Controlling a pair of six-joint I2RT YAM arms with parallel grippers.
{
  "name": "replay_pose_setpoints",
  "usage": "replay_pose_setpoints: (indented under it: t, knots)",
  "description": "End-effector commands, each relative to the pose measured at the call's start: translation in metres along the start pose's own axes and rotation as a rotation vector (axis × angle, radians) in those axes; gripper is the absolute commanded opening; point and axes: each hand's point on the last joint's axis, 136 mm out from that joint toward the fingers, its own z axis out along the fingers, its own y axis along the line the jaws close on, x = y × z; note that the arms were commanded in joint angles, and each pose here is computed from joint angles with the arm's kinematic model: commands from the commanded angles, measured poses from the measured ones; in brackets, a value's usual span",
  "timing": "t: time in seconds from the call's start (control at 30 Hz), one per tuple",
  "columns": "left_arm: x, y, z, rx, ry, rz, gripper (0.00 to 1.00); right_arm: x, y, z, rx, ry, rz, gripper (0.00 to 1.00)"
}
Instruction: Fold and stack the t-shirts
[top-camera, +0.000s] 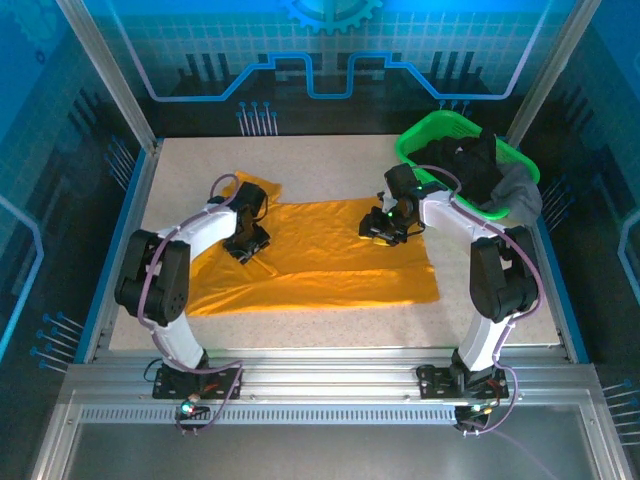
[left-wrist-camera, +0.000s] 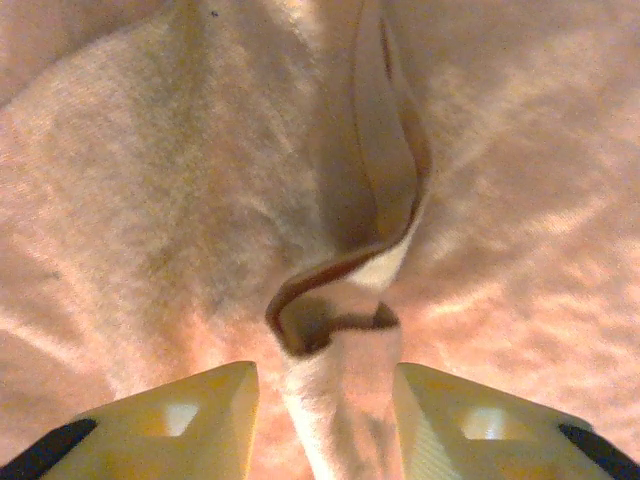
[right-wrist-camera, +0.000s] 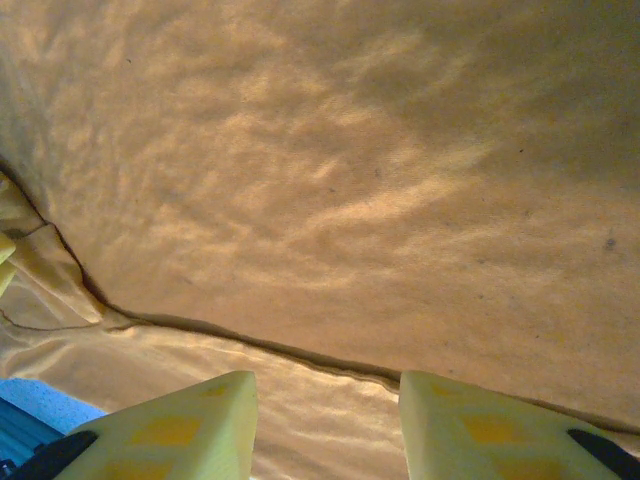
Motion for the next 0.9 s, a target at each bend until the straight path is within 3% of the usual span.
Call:
replay_pose_setpoints:
  t: [0.0, 0.13, 0.5, 0.87]
  knots:
    - [-0.004, -0.019, -0.040, 0.044, -0.099, 0.059, 0.38, 0.006, 0.006, -0.008, -0.032, -0.001, -0.008, 0.43]
    - [0.004, -0.014, -0.034, -0.021, -0.069, 0.076, 0.36, 0.007, 0.009, -0.009, -0.056, 0.000, -0.012, 0.43]
    - [0.011, -0.024, 0.010, -0.008, -0.036, 0.113, 0.36, 0.013, 0.012, -0.011, -0.071, 0.000, -0.027, 0.42]
    - [0.014, 0.002, 0.026, -0.079, -0.049, 0.136, 0.36, 0.015, 0.010, -0.009, -0.069, 0.006, -0.024, 0.42]
